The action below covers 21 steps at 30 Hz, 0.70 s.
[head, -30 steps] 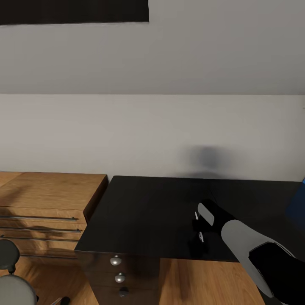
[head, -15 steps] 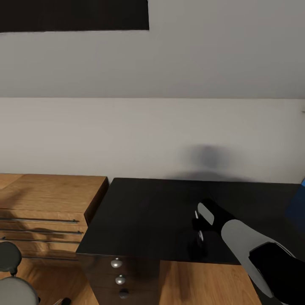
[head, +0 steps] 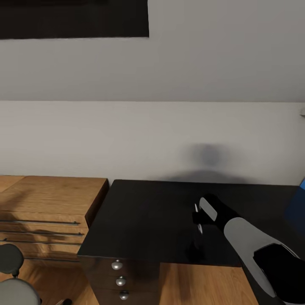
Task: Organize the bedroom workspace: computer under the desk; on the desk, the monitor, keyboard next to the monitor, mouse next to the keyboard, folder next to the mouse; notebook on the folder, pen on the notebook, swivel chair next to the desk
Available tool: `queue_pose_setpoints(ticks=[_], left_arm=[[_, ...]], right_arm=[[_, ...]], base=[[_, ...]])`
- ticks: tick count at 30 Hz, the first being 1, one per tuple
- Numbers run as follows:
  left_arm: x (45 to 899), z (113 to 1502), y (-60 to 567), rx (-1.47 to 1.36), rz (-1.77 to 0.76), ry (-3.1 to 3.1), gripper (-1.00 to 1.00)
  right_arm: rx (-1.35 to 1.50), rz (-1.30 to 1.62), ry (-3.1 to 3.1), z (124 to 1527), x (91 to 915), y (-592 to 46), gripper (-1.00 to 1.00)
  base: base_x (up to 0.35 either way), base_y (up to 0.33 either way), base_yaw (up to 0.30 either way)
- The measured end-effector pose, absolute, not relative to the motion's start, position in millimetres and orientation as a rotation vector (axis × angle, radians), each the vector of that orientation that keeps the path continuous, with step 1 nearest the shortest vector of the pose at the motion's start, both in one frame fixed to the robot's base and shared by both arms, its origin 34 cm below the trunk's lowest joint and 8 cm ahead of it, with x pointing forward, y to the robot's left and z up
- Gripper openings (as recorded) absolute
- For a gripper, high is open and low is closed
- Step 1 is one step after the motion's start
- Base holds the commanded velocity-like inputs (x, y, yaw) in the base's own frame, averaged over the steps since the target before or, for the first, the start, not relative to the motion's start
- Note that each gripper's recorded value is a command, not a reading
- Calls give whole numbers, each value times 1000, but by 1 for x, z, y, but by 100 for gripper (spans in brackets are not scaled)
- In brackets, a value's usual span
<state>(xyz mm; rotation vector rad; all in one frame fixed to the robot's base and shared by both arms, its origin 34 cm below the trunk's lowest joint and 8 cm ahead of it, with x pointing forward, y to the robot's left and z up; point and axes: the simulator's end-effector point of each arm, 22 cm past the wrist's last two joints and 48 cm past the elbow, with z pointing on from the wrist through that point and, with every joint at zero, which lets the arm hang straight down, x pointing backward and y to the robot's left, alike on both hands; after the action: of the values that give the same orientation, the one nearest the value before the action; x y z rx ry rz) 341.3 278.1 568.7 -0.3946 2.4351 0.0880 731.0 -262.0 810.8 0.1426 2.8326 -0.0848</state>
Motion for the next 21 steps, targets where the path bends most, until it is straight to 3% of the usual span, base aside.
queue_pose_setpoints(ticks=[21], left_arm=[[337,596,280,-397,93,2438,100]], right_arm=[[138,4,2787,857,742,-243,-100]], base=[[0,0,0]])
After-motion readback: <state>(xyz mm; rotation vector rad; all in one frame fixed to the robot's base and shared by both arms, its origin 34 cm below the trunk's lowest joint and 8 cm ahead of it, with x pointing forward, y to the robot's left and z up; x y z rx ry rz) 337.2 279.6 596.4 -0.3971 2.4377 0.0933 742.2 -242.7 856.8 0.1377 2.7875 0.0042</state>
